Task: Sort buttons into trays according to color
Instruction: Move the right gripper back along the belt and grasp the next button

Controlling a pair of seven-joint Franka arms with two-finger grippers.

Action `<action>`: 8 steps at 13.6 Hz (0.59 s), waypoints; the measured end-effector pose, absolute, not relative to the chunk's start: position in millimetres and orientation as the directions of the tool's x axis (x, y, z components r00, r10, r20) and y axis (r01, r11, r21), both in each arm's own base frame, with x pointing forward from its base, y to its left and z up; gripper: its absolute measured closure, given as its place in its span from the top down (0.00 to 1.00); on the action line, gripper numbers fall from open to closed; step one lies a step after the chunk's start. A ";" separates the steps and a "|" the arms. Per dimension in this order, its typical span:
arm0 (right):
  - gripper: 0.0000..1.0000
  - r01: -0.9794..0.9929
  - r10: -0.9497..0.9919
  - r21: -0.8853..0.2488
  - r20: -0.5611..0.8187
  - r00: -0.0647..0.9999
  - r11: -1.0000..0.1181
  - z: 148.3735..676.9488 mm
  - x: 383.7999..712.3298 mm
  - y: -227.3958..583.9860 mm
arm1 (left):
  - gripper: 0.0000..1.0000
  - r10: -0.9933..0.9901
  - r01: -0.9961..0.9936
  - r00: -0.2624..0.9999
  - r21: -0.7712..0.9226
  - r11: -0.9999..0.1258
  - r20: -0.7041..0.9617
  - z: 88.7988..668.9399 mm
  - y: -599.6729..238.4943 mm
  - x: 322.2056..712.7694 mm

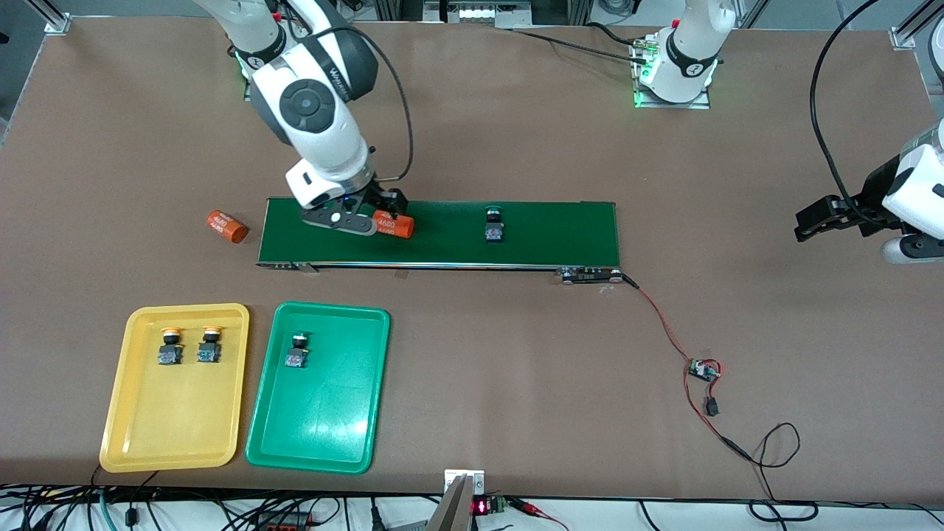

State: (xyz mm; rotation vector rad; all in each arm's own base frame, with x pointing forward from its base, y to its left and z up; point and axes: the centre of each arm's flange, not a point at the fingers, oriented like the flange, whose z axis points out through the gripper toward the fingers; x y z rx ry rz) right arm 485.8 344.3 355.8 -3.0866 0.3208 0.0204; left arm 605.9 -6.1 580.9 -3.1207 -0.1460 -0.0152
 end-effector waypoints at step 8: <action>1.00 -0.181 -0.182 -0.138 -0.007 0.983 -0.974 312.8 446.4 400.4 | 1.00 0.075 0.075 0.997 -0.017 -0.997 0.007 580.1 -6.3 605.7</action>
